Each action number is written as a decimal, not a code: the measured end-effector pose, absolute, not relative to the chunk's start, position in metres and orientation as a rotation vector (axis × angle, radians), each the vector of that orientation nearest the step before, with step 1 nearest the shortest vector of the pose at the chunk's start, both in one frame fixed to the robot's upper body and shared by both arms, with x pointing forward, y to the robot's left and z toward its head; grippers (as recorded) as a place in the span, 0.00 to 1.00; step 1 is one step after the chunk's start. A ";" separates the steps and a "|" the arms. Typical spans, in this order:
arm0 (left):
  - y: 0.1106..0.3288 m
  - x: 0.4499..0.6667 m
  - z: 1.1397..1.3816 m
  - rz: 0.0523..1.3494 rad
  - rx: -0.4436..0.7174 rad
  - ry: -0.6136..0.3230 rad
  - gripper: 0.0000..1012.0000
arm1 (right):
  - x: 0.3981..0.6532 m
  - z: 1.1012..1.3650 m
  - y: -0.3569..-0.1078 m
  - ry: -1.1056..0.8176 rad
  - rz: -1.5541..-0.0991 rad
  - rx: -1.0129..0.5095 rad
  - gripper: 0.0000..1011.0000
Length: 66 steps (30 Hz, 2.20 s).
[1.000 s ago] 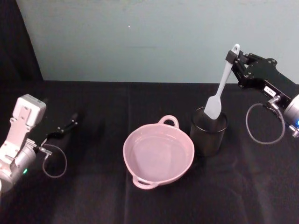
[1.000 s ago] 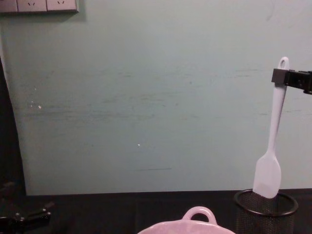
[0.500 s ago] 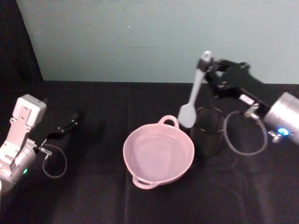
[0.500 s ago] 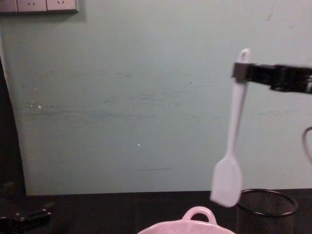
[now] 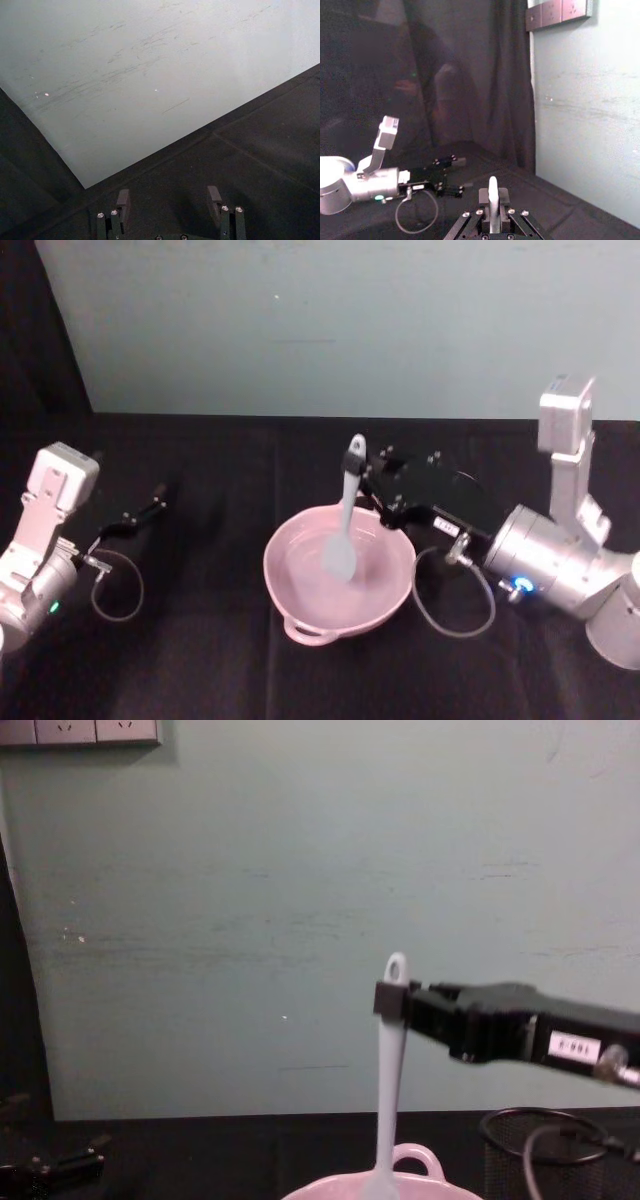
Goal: Use the one hand to pick up the spoon and stir the clear water in the bowl.
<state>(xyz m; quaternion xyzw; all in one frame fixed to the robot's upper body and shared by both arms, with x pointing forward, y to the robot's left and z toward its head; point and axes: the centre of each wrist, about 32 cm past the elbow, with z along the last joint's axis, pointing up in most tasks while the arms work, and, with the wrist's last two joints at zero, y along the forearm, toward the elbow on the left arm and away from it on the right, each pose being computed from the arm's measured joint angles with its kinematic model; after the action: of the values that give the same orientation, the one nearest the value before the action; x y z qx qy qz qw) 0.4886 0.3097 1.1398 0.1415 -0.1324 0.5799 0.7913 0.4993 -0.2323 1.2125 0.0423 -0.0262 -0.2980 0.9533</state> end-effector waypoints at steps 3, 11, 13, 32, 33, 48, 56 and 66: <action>0.310 0.489 1.140 1.248 0.304 -0.285 0.99 | 0.497 1.202 -0.227 -0.044 -0.596 0.096 0.11; 0.310 0.489 1.140 1.248 0.304 -0.285 0.99 | 0.499 1.188 -0.218 -0.017 -0.591 0.119 0.11; 0.310 0.489 1.140 1.248 0.305 -0.285 0.99 | 0.501 1.185 -0.214 -0.012 -0.592 0.125 0.11; 0.310 0.489 1.140 1.248 0.304 -0.285 0.99 | 0.519 1.177 -0.232 -0.076 -0.766 0.138 0.11; 0.310 0.489 1.140 1.248 0.305 -0.285 0.99 | 0.517 1.179 -0.235 -0.084 -0.774 0.135 0.11; 0.310 0.489 1.140 1.248 0.304 -0.285 0.99 | 0.492 1.181 -0.237 -0.096 -0.708 0.088 0.11; 0.310 0.489 1.140 1.248 0.304 -0.285 0.99 | 0.479 1.180 -0.224 -0.084 -0.647 0.099 0.11; 0.310 0.489 1.140 1.248 0.304 -0.285 0.99 | 0.486 1.175 -0.207 -0.066 -0.636 0.138 0.11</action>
<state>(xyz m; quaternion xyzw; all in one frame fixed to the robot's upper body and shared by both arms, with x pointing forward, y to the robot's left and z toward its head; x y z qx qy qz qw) 0.4886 0.3097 1.1398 0.1415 -0.1325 0.5799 0.7913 0.4864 -0.2072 1.1748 0.0679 -0.0322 -0.3121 0.9471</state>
